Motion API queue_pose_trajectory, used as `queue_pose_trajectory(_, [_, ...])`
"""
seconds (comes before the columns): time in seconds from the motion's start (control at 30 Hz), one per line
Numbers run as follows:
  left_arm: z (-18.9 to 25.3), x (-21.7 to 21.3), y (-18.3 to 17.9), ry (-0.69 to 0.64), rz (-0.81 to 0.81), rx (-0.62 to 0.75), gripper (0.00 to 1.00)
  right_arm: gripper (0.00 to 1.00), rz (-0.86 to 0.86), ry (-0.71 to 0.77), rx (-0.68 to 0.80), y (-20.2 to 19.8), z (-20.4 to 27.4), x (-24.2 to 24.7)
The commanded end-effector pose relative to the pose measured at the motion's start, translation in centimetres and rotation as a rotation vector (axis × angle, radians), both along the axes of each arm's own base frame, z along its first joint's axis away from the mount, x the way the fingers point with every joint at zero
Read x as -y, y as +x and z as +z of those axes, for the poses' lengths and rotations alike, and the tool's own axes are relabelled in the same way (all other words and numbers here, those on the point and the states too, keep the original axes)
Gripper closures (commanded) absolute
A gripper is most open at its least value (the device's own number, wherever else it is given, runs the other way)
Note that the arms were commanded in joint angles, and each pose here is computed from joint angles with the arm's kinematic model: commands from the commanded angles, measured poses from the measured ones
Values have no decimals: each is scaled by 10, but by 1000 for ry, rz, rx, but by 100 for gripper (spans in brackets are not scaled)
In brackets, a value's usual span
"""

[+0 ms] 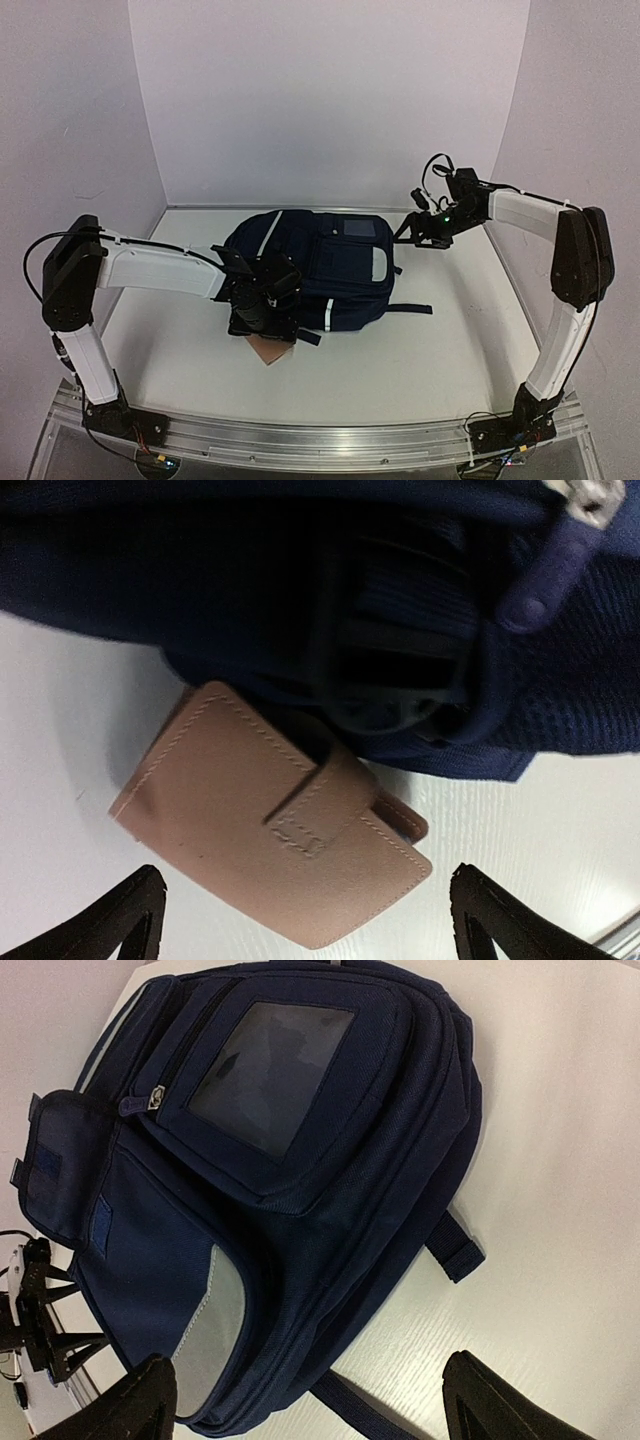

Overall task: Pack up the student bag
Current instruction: Pick up the personal item from the center of the board.

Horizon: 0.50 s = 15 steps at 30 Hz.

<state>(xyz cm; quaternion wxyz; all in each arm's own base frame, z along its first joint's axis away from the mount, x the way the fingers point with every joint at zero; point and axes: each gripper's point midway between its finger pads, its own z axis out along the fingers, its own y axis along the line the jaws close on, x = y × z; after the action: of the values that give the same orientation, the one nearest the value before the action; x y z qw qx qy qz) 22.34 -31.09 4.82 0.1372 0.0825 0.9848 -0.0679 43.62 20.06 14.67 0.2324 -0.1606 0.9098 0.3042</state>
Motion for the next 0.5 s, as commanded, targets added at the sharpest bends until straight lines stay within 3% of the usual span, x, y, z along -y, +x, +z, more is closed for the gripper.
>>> queue_pose_trajectory(0.0, [26,-15,6,23,296,50,0,9,20,11,33,4,13,-5])
queue_pose_trajectory(0.1, [17,-17,-2,42,409,7,0,9,21,11,34,3,13,-5])
queue_pose_trajectory(0.47, [6,-15,-3,-43,485,7,0,8,47,7,44,-1,13,-5])
